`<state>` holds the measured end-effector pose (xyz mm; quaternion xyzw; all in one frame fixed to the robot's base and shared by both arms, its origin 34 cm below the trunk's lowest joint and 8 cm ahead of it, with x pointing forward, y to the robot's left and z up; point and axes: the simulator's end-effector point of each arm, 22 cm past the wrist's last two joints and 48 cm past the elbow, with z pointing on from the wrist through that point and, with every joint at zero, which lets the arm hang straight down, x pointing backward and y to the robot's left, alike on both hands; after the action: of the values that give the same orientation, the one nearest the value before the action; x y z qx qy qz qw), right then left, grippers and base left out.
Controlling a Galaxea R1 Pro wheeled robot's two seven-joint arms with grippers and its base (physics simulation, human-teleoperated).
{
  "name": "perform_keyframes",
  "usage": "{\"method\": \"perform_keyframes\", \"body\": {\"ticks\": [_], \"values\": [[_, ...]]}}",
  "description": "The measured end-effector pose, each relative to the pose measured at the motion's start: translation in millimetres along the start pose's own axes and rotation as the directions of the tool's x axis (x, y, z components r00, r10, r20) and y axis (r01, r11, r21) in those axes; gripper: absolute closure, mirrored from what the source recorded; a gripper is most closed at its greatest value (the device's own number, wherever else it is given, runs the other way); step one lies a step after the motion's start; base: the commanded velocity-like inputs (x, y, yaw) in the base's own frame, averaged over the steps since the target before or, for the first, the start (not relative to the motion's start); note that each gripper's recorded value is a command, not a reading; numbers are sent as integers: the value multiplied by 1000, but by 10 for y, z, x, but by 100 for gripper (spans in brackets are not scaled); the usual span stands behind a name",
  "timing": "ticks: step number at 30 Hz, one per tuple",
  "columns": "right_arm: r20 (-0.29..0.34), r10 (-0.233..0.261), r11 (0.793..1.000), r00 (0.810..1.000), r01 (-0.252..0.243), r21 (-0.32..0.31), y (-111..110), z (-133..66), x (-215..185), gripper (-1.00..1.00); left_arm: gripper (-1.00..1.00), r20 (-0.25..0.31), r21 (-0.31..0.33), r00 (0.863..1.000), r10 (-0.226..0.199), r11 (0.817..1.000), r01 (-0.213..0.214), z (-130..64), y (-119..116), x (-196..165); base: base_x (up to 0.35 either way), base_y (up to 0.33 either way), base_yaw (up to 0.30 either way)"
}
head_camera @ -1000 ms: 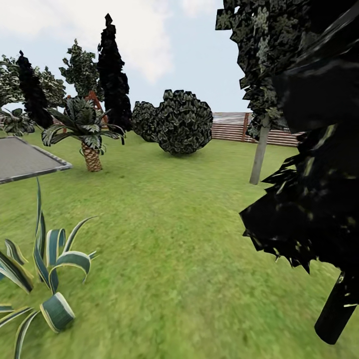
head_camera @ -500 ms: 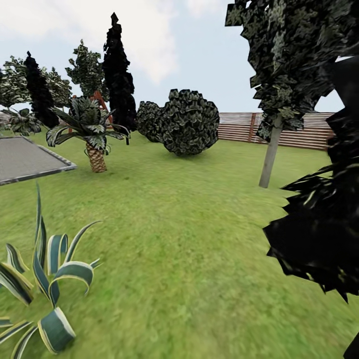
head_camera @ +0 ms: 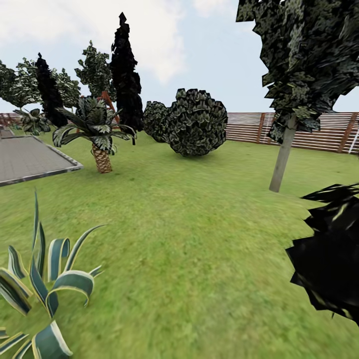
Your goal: Take the three Easter eggs out of the wicker basket on the lawn in the garden, then place them on the lawn next to a single tree (choose any tree) so that all three eggs are next to the same tree and none are left in the basket.
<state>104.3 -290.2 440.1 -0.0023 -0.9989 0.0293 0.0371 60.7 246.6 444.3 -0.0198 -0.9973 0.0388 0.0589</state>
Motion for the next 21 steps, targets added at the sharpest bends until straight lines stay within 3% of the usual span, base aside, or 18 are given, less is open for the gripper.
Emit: {"method": "perform_keyframes", "body": {"ticks": [21], "values": [[0,0,1000,1000,0,0,0,0,0,-100,-100,0,0,1000,0,1000,0,0,0,0,335,0,0]]}}
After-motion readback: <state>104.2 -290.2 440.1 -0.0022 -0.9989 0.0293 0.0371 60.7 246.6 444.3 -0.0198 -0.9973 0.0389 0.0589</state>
